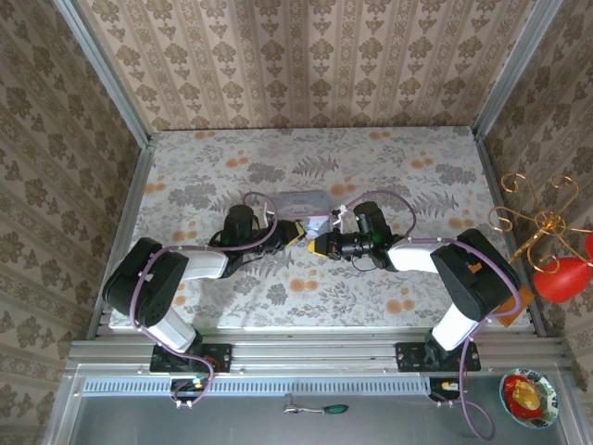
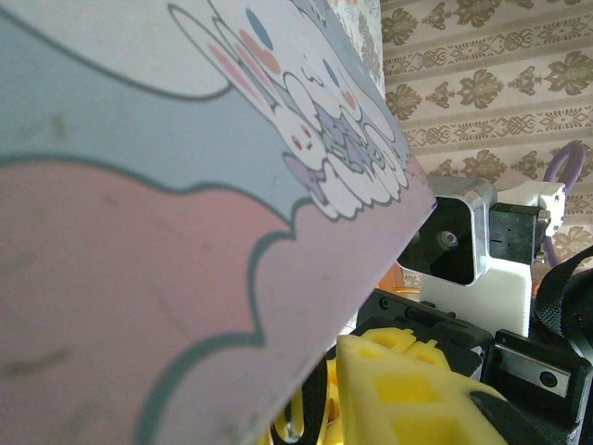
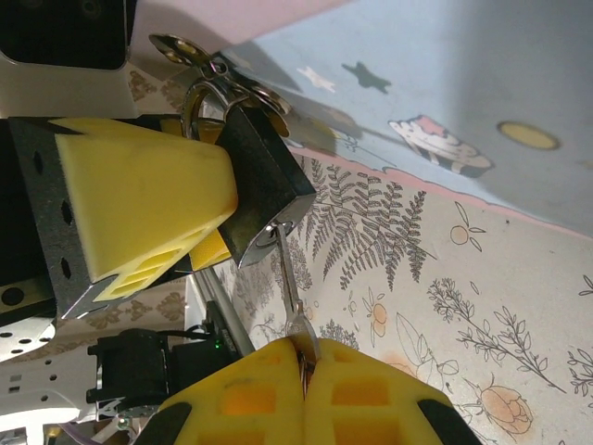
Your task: Unlock a padlock with a key
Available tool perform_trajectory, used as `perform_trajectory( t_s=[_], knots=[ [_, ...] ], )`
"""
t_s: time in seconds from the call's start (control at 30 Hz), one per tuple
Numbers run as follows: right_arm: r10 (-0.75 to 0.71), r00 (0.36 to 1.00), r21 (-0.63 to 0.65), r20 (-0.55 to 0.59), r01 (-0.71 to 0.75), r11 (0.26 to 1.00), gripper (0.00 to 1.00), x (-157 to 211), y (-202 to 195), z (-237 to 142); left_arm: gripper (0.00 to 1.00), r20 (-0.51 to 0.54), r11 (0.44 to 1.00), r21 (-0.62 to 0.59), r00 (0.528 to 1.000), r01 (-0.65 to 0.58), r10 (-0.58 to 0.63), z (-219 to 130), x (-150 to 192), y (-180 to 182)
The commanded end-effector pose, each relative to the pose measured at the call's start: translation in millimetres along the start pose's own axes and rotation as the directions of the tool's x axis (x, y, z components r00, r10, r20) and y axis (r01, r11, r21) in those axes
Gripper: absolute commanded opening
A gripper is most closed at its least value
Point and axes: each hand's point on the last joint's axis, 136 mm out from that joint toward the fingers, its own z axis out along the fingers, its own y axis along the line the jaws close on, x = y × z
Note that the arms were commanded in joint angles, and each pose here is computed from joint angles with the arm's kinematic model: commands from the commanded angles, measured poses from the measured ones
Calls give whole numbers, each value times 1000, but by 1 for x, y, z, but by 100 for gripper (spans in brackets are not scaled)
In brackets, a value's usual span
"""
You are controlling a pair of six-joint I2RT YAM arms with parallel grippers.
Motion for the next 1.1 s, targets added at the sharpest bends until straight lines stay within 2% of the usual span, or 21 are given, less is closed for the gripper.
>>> perform_trajectory(
  t_s=[0.0, 0.13, 0.5, 0.83, 1.07],
  knots=[
    [-86, 996, -56, 39, 88, 995, 0, -8, 25, -3, 24, -47, 999, 29, 998, -27, 28, 6, 10, -6],
    [-84, 996, -53, 34, 86, 995, 0, -6, 23, -3, 23, -44, 999, 25, 999, -25, 26, 6, 9, -4],
    [-91, 996, -50, 14, 92, 994, 0, 2, 25, -2, 29, -38, 1000, 7, 999, -23, 23, 7, 8, 3],
    [-64, 998, -26, -2, 64, 998, 0, 6, 13, 0, 14, -37, 1000, 12, 999, -25, 25, 6, 10, 5],
    [-15, 1000, -13, 19, 15, 1000, 0, -7, 0, -8, 9, -55, 998, 55, 998, -38, 41, 3, 16, -2]
  ],
)
